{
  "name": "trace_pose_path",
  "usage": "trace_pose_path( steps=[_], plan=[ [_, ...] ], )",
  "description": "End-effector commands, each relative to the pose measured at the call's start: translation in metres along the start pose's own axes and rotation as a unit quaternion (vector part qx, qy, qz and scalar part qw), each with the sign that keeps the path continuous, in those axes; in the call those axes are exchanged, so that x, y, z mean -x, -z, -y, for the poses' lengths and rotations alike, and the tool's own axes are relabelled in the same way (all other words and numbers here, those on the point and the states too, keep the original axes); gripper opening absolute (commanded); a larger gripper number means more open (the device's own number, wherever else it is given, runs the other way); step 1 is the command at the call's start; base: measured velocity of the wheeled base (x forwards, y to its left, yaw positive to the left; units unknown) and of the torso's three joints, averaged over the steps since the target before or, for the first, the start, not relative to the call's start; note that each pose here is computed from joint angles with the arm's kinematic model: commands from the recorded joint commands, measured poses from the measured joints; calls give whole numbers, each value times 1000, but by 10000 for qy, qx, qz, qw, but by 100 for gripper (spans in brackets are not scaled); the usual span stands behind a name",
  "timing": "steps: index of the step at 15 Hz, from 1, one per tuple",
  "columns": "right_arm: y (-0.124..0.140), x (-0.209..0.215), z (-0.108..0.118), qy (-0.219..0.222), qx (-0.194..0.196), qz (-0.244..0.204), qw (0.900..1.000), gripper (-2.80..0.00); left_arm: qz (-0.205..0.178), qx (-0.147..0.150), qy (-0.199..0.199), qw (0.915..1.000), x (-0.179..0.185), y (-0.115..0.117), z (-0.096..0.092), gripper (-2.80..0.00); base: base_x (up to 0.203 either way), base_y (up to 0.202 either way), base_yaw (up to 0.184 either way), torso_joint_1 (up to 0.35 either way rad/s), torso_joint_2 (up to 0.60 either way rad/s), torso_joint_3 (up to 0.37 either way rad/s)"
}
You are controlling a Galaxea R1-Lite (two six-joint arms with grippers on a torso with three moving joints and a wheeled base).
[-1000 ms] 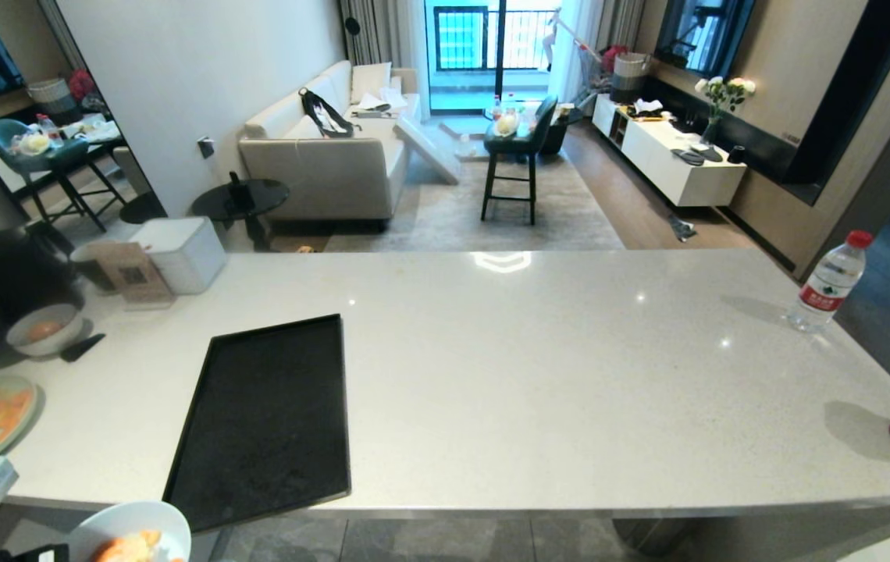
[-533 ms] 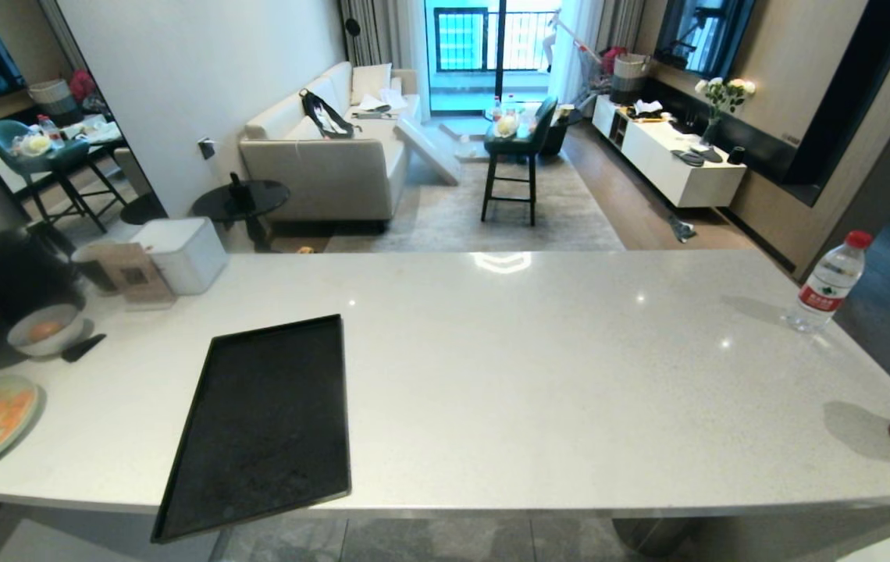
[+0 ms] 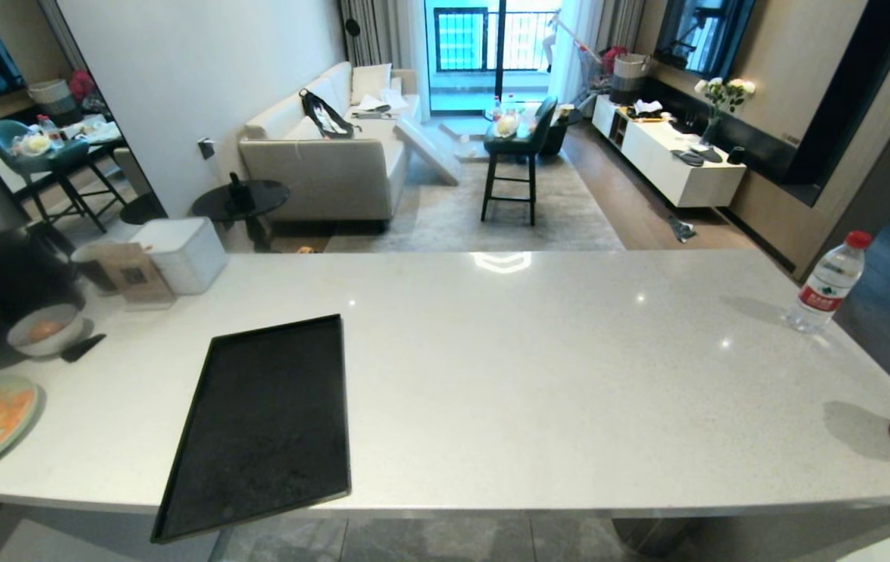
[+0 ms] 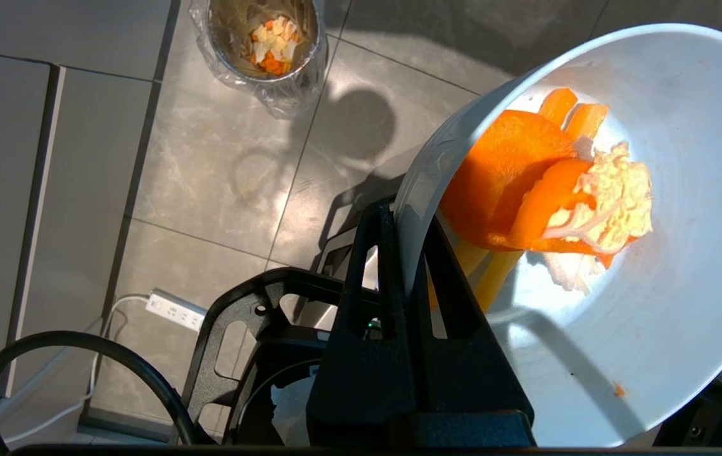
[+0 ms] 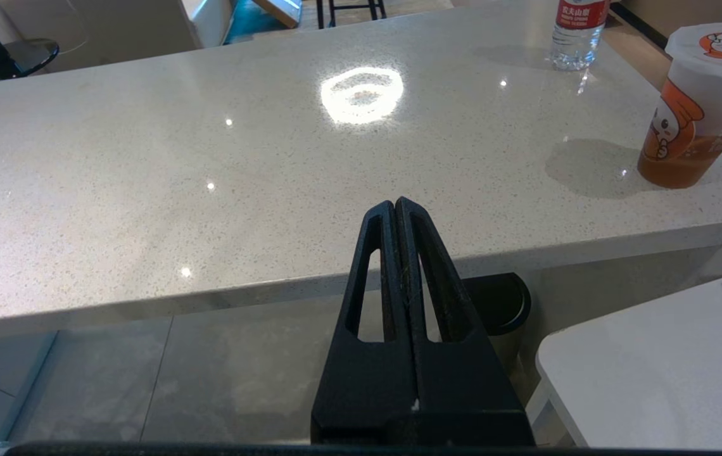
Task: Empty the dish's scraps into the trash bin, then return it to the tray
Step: Move the bowl over the trash can
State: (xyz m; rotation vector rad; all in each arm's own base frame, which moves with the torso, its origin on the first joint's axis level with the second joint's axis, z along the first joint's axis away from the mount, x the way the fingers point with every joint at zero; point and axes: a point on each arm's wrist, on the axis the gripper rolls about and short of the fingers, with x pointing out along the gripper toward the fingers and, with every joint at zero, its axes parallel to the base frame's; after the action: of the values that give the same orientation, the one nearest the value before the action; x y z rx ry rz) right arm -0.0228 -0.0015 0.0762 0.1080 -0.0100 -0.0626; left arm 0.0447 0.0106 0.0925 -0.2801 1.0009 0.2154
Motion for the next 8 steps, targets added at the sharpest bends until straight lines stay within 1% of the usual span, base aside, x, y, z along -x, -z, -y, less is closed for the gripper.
trace_pose_path(
  steps=[1,6,8],
  plan=[
    [0,0,0,1,-6,5,10000,-280,-3,-37,20,10000,0,0,0,-280,0,0,0,0,0,0],
    [0,0,0,6,-6,6,10000,-280,-24,-77,25,10000,0,-1,1,-280,0,0,0,0,0,0],
    [0,0,0,6,-6,6,10000,-280,-58,-213,23,9998,-1,-1,0,-280,0,0,0,0,0,0]
  ],
)
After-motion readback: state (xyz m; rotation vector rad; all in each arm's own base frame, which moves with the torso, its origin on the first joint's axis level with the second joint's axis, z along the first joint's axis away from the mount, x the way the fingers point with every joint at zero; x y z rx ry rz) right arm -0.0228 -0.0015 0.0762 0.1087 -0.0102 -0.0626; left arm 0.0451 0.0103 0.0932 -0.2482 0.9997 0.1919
